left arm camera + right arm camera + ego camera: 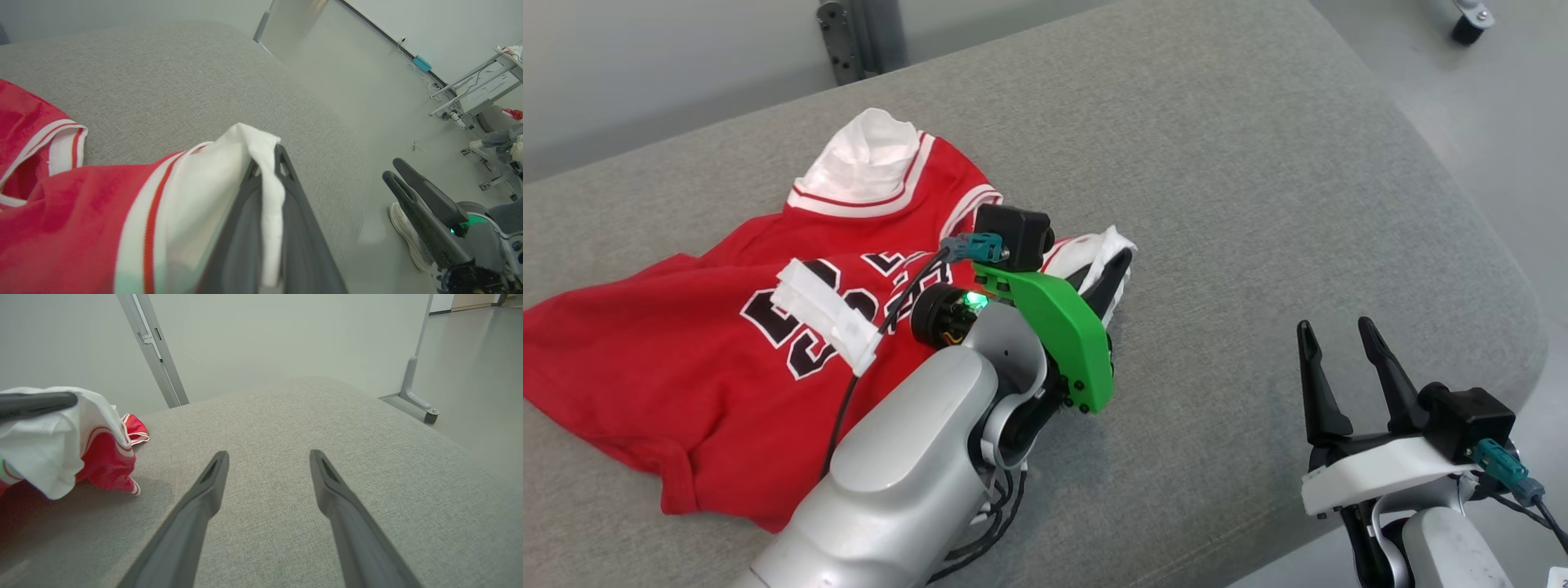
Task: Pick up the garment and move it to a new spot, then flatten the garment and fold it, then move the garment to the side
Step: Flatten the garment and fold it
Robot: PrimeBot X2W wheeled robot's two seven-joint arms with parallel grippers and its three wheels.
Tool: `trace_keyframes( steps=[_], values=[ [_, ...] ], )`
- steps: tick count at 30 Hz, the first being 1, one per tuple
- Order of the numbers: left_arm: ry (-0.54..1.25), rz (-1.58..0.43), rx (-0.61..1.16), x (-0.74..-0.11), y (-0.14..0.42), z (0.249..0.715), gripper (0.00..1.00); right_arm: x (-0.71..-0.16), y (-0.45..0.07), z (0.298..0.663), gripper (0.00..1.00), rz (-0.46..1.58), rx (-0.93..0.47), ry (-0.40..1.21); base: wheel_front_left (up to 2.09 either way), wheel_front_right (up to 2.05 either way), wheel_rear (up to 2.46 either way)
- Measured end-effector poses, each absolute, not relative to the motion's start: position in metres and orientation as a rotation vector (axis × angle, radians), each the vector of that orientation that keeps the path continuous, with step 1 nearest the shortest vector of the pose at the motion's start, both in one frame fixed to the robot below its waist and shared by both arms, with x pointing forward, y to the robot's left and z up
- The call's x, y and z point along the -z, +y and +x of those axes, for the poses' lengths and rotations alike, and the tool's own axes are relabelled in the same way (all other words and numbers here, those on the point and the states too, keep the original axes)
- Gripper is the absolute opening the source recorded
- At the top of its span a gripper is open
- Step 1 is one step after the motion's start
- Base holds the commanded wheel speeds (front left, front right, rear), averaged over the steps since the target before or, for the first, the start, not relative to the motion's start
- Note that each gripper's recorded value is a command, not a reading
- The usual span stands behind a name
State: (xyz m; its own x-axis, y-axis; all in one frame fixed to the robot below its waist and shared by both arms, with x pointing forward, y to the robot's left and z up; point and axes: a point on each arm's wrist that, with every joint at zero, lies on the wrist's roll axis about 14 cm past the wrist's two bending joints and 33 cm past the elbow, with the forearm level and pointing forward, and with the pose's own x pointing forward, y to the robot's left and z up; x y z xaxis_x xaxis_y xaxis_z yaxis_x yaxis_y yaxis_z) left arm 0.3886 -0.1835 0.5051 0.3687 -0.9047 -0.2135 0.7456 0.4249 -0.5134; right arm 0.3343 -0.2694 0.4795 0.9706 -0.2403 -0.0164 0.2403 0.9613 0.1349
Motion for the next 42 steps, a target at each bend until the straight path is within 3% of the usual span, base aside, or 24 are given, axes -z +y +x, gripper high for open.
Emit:
trace_keyframes(
  steps=[7,8,9,17,22,28,35,42],
  values=[
    [0.488,-0.454,1.075,-0.511,-0.211,0.394,0.00,-0.474,-0.290,0.318,1.00,0.133,0.322,0.024,0.00,0.00,0.00],
    [0.489,-0.467,1.070,-0.510,-0.214,0.395,0.15,-0.472,-0.292,0.317,1.00,0.132,0.328,0.030,0.00,0.00,0.00],
    [0.509,-0.483,1.076,-0.507,-0.217,0.392,1.00,-0.471,-0.293,0.316,1.00,0.131,0.333,0.036,0.00,0.00,0.00],
    [0.605,-0.672,1.152,-0.516,-0.229,0.360,1.00,-0.464,-0.296,0.317,1.00,0.135,0.344,0.055,0.00,0.00,0.00],
    [0.505,-0.736,1.152,-0.546,-0.224,0.365,1.00,-0.468,-0.289,0.326,1.00,0.135,0.314,0.039,0.00,0.00,0.00],
    [0.347,-0.666,1.098,-0.556,-0.200,0.378,1.00,-0.473,-0.282,0.331,1.00,0.109,0.280,0.022,0.00,0.00,0.00],
    [0.267,-0.582,0.818,-0.528,-0.105,0.410,1.00,-0.484,-0.269,0.335,1.00,0.069,0.228,-0.012,0.00,0.00,0.00],
    [0.277,-0.558,0.452,-0.487,0.019,0.400,1.00,-0.490,-0.248,0.343,1.00,0.058,0.153,-0.033,0.00,0.00,0.00]
  ],
)
